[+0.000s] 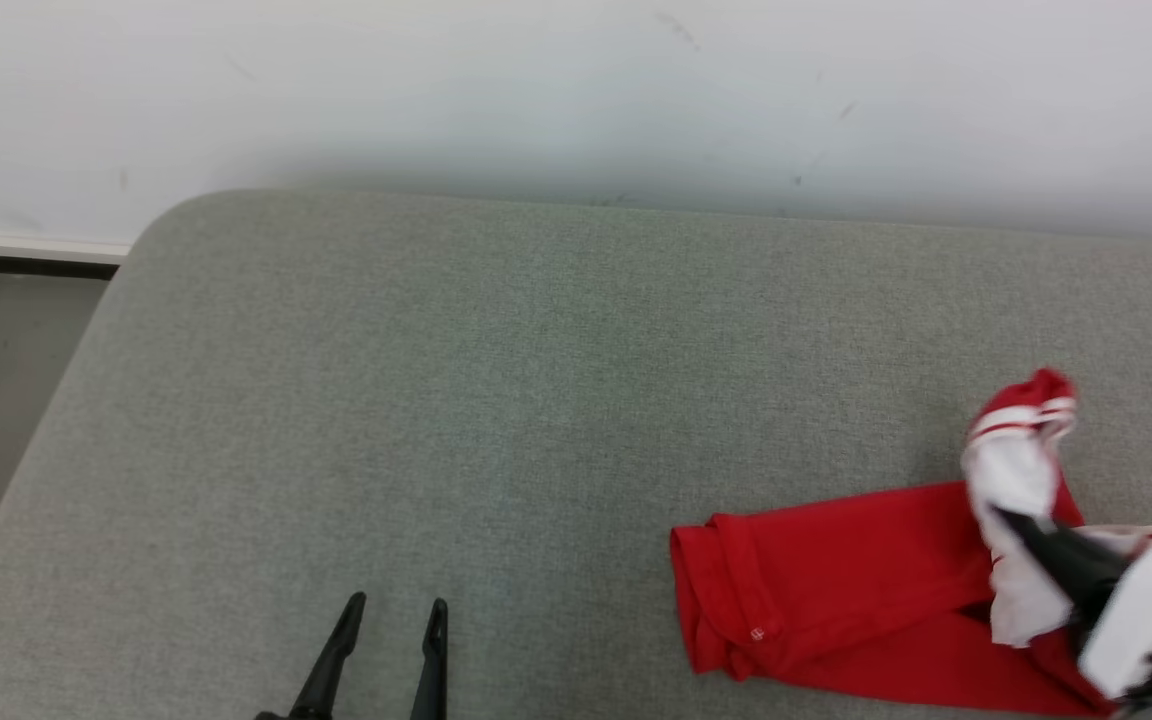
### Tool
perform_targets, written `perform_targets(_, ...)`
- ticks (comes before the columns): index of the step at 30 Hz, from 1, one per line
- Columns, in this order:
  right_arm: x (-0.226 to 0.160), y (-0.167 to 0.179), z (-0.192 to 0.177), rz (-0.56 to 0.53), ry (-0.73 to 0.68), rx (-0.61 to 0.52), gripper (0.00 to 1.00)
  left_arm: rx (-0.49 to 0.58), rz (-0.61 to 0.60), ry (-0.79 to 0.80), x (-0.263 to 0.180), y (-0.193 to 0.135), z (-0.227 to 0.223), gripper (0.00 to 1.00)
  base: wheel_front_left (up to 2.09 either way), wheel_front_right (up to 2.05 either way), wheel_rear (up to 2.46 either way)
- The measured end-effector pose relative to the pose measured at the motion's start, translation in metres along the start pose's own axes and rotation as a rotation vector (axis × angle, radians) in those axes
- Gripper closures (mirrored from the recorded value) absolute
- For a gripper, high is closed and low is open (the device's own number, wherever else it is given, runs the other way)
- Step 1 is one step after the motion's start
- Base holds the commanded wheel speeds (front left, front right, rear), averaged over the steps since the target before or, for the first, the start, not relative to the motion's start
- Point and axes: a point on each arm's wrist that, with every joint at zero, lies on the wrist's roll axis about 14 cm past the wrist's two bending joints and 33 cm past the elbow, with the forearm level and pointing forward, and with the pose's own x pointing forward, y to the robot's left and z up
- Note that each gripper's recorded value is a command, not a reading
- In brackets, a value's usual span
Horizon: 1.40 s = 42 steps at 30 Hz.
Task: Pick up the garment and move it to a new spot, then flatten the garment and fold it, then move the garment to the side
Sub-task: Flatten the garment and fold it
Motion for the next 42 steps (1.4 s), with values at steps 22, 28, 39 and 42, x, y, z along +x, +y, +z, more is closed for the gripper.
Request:
perform_targets(22,0.073,0.095,-0.070,0.129,0.027,0.077,0.85,-0.017,0.001,0.029,-0.004,-0.004,-0.008,0.00,0.00,0.00,0.00)
perform_targets(28,0.073,0.110,-0.065,0.178,-0.018,0.111,0.00,-0.017,-0.006,0.028,-0.005,-0.006,-0.008,0.00,0.00,0.00,0.00)
perform_targets(39,0.024,0.116,0.002,0.188,-0.359,-0.025,0.00,-0.012,-0.013,-0.006,-0.008,-0.007,0.002,0.00,0.00,0.00,0.00)
perform_targets(42,-0.001,0.089,0.020,0.090,-0.469,-0.143,0.00,-0.007,-0.019,-0.016,-0.010,-0.008,0.005,0.00,0.00,0.00,0.00)
